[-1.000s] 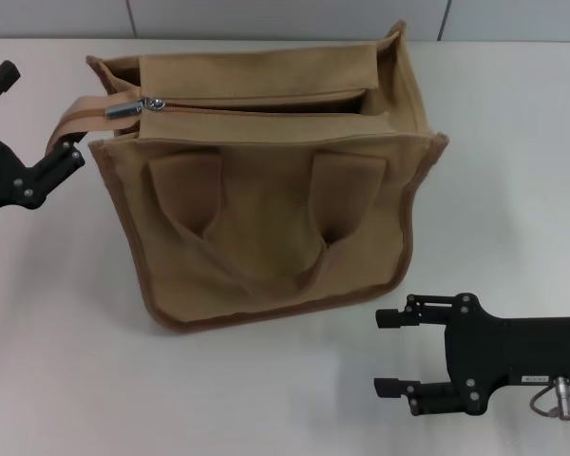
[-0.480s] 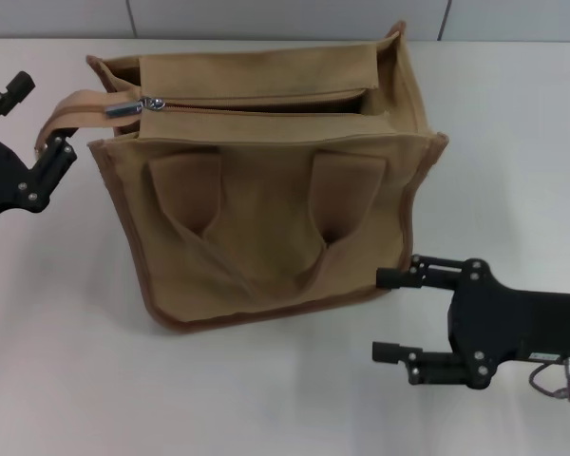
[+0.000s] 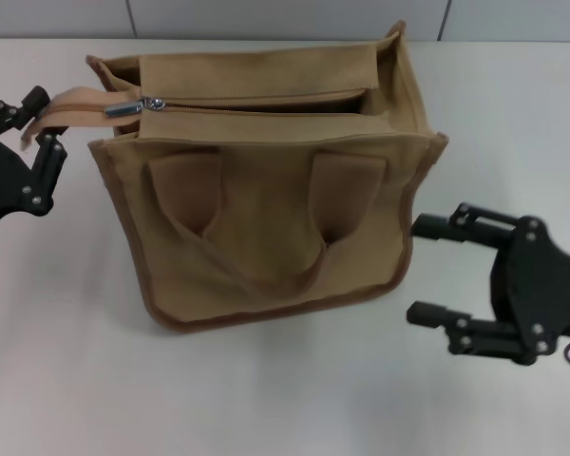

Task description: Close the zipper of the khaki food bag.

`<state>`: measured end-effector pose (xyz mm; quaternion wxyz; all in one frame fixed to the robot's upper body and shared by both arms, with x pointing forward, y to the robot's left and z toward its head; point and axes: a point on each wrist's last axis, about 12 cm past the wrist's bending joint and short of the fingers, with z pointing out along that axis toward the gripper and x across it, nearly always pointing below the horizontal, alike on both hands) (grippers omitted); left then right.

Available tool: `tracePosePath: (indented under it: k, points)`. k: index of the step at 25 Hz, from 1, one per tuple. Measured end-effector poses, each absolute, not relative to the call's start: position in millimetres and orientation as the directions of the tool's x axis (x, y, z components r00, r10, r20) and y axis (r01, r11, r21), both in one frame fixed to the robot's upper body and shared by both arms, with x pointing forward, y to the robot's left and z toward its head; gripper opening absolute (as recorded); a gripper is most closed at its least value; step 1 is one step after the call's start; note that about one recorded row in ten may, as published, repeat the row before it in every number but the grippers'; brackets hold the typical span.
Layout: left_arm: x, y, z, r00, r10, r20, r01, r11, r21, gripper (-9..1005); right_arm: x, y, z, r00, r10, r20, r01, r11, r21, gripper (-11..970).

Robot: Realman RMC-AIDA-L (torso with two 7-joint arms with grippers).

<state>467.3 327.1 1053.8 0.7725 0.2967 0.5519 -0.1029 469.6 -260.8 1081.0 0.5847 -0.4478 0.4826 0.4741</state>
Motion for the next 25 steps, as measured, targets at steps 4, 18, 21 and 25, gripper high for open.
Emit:
tracePosePath:
  k: [4, 18, 21, 25]
  points:
    - [466.9, 326.9, 1053.7, 0.37, 0.168, -0.914, 0.489, 0.801, 0.345, 251, 481.5, -261.3, 1098.4, 0.035, 0.163, -0.986, -0.996, 0.09, -0.02, 730]
    - [466.5, 322.6, 1053.2, 0.374, 0.149, -0.916, 0.5, 0.799, 0.334, 22, 543.2, -255.9, 1156.5, -0.084, 0.143, -0.986, -0.986, 0.132, 0.103, 729]
    - [466.4, 320.6, 1052.9, 0.374, 0.139, -0.917, 0.504, 0.8, 0.327, 22, 548.9, -255.5, 1158.9, -0.078, 0.126, -0.989, -0.984, 0.148, 0.096, 730]
    - [465.7, 317.5, 1053.6, 0.383, 0.118, -0.916, 0.513, 0.797, 0.317, 22, 555.1, -254.8, 1163.3, -0.062, 0.112, -0.992, -0.984, 0.161, 0.079, 730]
